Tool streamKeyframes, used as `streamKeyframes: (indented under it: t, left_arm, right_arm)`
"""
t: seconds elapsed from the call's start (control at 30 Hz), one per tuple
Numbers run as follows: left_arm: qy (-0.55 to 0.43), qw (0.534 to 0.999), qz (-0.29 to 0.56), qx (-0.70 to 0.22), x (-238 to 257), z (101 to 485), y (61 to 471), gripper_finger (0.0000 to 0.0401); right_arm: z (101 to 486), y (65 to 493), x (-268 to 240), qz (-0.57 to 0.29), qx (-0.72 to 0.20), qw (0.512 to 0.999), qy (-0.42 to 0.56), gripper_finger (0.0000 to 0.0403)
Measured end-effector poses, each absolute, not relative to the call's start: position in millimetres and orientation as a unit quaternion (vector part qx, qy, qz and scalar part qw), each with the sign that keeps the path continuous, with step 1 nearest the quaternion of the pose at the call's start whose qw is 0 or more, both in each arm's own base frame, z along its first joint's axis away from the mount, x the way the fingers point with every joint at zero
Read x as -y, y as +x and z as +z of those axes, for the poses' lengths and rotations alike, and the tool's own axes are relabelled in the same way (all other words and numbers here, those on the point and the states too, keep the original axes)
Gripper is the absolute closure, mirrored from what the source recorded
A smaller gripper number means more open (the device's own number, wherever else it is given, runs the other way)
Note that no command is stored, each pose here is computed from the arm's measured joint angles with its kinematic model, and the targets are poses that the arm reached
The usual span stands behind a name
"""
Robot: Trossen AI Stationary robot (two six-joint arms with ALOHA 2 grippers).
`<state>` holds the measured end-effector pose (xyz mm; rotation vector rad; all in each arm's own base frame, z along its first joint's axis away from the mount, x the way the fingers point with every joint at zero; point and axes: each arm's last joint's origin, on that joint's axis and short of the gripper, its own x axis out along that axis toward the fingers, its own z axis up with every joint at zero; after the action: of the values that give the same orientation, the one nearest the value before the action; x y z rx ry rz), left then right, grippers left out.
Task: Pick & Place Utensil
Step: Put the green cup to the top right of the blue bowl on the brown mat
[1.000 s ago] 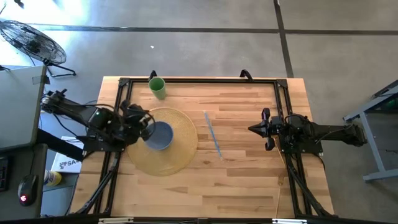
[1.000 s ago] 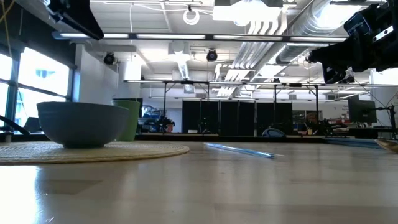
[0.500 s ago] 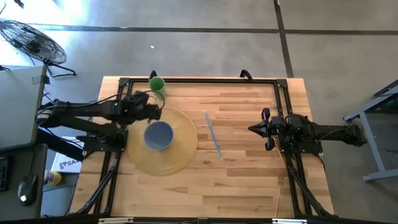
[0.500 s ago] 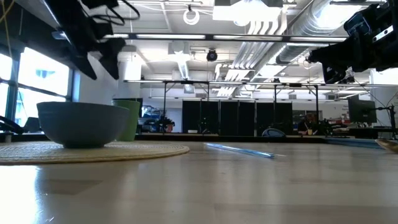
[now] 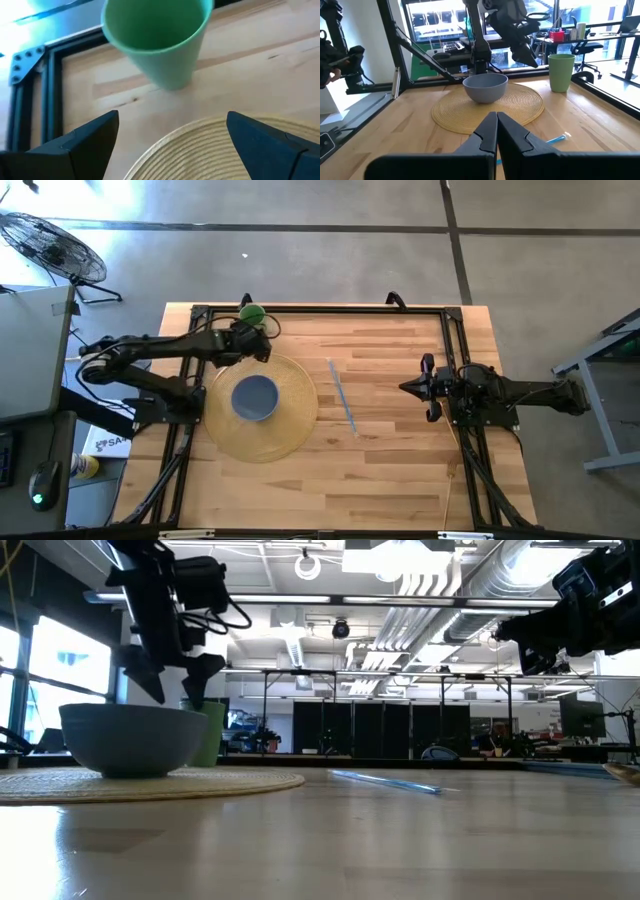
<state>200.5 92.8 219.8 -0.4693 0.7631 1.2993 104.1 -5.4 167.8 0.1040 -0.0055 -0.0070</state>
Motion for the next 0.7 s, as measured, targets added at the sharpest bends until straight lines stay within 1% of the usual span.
streamKeyframes:
  t: [0.1, 0.27, 0.4, 0.47, 0.7]
  left_arm:
    - [-0.213, 0.71, 0.581, -0.336, -96.7, 221.2, 201.8, 0.0036]
    - [-0.212, 0.697, 0.601, -0.329, -104.5, 221.4, 197.7, 0.0032]
    - [-0.23, 0.686, 0.612, -0.32, -110.8, 217.0, 199.4, 0.0012]
    - [-0.24, 0.689, 0.606, -0.317, -113.5, 213.6, 203.9, 0.0004]
    - [-0.227, 0.684, 0.617, -0.315, -118.9, 201.1, 214.6, 0.0008]
  right_arm:
    - [167.8, 104.1, 5.4, -0.004, 0.003, 0.999, 0.052, 0.0402]
    - [167.8, 104.1, 5.3, -0.003, 0.003, 0.999, 0.052, 0.0402]
    - [167.8, 104.1, 5.3, -0.004, 0.003, 0.999, 0.052, 0.0402]
    - [167.8, 104.1, 5.4, -0.004, 0.003, 0.999, 0.052, 0.0402]
    - [167.8, 104.1, 5.4, -0.004, 0.003, 0.999, 0.052, 0.0402]
